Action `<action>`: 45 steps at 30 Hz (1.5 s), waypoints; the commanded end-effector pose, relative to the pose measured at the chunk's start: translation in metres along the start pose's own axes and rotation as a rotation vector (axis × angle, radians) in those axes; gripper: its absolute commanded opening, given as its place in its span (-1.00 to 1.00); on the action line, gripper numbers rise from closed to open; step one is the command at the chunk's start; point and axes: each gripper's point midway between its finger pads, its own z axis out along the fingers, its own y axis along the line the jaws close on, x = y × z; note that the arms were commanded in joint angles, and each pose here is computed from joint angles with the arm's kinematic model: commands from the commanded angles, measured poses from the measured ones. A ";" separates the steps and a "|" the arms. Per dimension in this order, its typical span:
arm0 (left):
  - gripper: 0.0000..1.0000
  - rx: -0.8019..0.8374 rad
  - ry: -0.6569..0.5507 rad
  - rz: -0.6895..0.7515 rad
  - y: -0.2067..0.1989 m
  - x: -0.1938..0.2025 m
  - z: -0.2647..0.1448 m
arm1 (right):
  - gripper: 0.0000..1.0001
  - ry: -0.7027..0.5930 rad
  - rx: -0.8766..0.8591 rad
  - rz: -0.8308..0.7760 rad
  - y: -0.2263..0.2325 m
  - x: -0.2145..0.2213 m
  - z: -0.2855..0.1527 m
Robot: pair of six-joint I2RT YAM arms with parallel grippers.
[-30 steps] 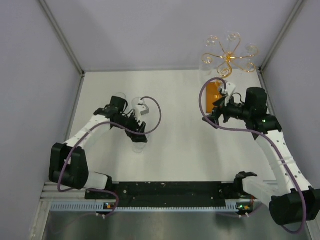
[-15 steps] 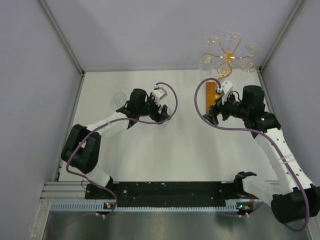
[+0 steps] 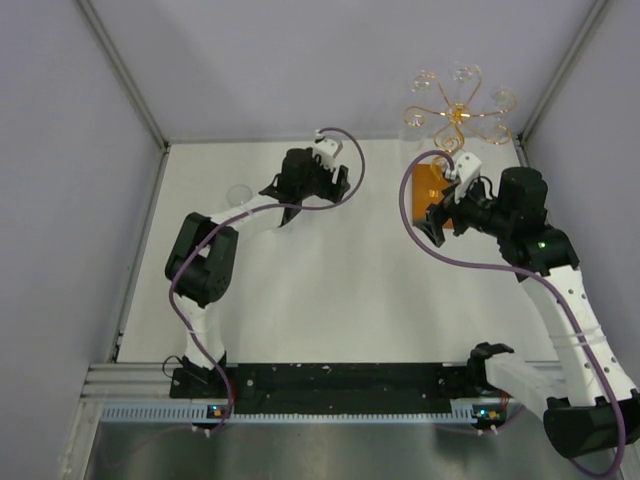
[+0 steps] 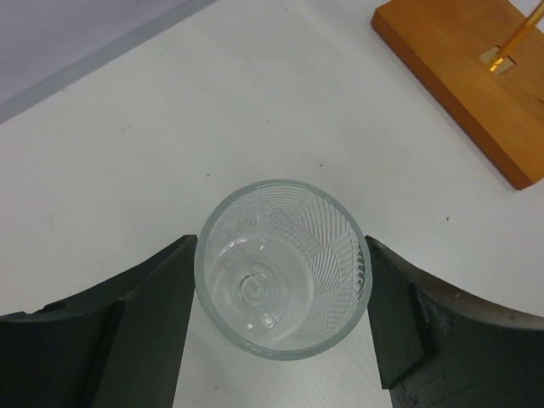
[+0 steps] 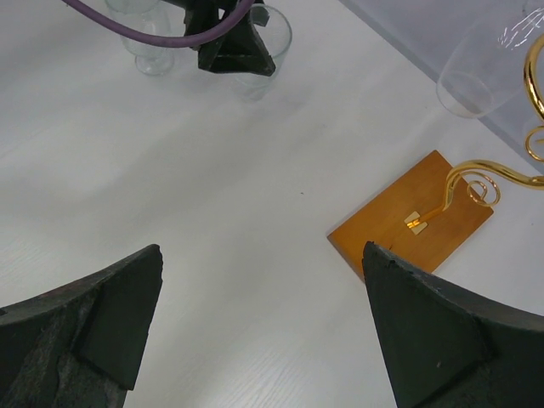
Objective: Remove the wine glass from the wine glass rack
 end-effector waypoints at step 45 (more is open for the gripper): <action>0.98 -0.339 -0.101 -0.099 0.151 -0.039 -0.048 | 0.97 -0.036 -0.055 0.004 -0.014 -0.031 0.025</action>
